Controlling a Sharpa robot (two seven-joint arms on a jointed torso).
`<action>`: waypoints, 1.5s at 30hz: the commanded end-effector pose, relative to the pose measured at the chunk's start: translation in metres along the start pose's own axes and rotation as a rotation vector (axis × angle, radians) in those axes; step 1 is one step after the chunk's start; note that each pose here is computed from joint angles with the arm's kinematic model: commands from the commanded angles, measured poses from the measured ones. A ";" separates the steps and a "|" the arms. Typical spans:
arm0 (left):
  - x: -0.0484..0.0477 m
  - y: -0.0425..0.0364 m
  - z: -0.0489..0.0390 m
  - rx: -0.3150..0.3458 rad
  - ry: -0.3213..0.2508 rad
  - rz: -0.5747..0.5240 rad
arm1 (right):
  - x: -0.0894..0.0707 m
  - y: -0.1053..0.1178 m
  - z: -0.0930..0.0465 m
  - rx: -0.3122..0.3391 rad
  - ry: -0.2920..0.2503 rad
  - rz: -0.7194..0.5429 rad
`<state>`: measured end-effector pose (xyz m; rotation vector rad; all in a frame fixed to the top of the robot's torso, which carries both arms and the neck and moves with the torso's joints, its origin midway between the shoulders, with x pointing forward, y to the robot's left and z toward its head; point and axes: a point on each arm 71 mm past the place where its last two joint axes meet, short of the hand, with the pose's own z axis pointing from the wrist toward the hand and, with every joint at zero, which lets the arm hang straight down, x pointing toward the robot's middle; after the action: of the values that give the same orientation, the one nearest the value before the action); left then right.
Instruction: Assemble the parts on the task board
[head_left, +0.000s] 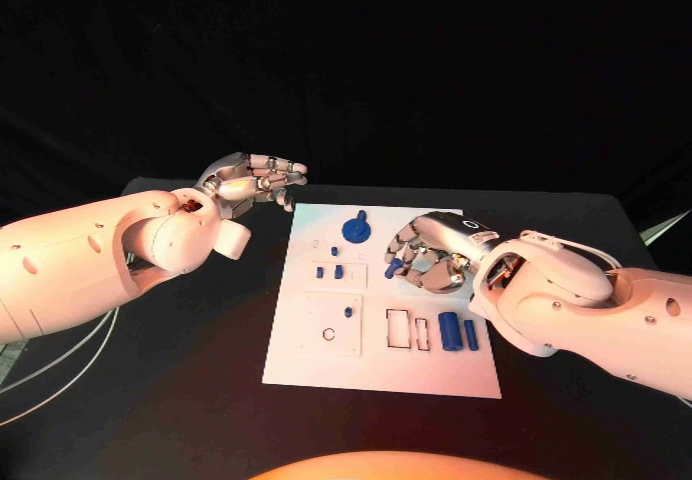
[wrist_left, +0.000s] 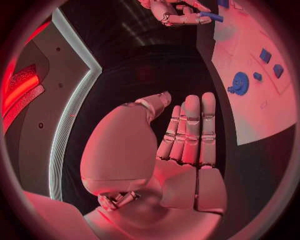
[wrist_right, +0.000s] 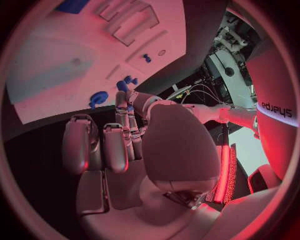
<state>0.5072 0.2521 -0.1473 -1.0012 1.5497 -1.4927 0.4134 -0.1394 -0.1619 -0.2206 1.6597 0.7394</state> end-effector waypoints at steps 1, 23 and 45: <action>0.0033 -0.0010 0.0013 0.007 0.020 -0.010 | 0.011 0.017 0.003 -0.063 0.015 0.046; 0.0110 -0.0001 0.0066 0.009 0.032 -0.013 | 0.080 0.060 0.023 -0.189 0.117 0.098; 0.0108 0.0001 0.0066 0.007 0.032 -0.013 | 0.097 0.057 0.027 -0.176 0.176 0.070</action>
<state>0.5090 0.2415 -0.1487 -0.9945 1.5602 -1.5084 0.3841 -0.0554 -0.2323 -0.3222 1.7598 0.9478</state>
